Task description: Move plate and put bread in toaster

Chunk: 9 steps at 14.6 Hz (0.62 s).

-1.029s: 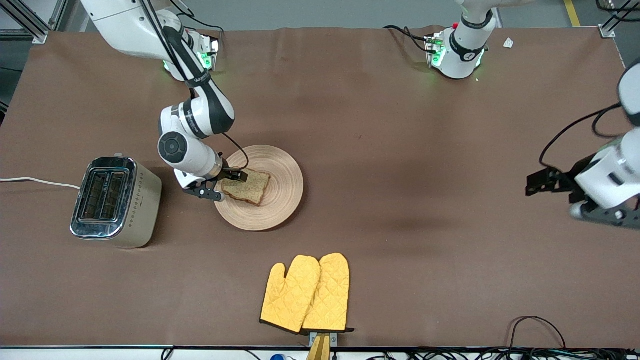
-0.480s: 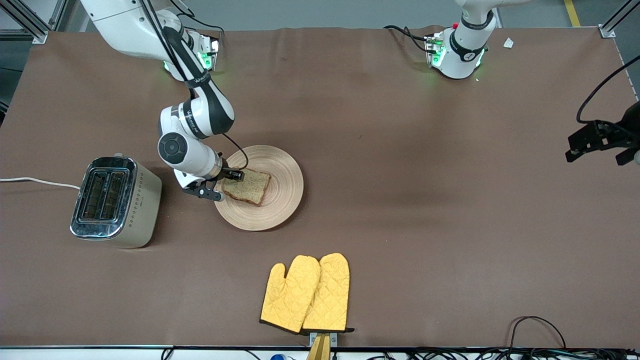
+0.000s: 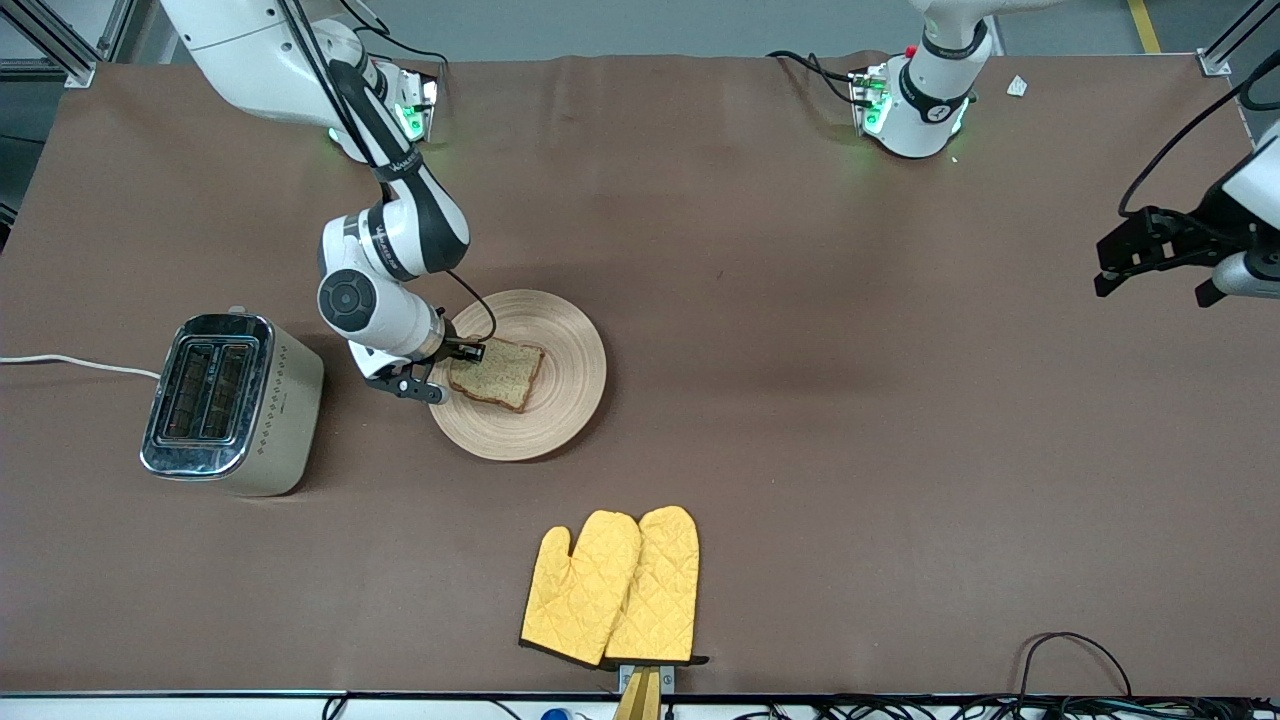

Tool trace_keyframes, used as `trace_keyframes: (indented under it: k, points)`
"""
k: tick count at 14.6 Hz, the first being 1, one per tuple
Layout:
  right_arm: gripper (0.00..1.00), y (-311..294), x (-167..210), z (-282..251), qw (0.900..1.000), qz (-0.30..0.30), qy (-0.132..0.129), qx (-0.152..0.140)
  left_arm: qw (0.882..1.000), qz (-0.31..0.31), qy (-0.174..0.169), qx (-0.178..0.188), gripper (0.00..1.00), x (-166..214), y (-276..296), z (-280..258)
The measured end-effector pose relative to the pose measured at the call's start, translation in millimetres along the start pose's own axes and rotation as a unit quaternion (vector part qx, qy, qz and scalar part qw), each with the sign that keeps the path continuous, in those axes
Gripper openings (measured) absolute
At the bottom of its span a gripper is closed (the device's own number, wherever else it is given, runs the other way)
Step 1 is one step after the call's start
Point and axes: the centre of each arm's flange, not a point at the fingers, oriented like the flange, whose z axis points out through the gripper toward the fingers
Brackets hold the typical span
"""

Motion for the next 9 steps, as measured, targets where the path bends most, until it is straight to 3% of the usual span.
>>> trace_keyframes:
  k: [2,5,9]
  points:
    - [0.28,0.1,0.1,0.2,1.0,0.0,0.0,0.0,1.0,0.007,0.003,0.0,1.0,-3.2,12.5,-3.1]
    - [0.08,0.4,0.5,0.8,1.0,0.001,0.0,0.0,1.0,0.019,0.007,-0.001,1.0,-5.8,33.5,-8.1]
    - [0.06,-0.1,1.1,-0.4,1.0,0.001,-0.002,-0.001,1.0,0.027,0.007,-0.002,1.0,-6.5,44.0,-8.3]
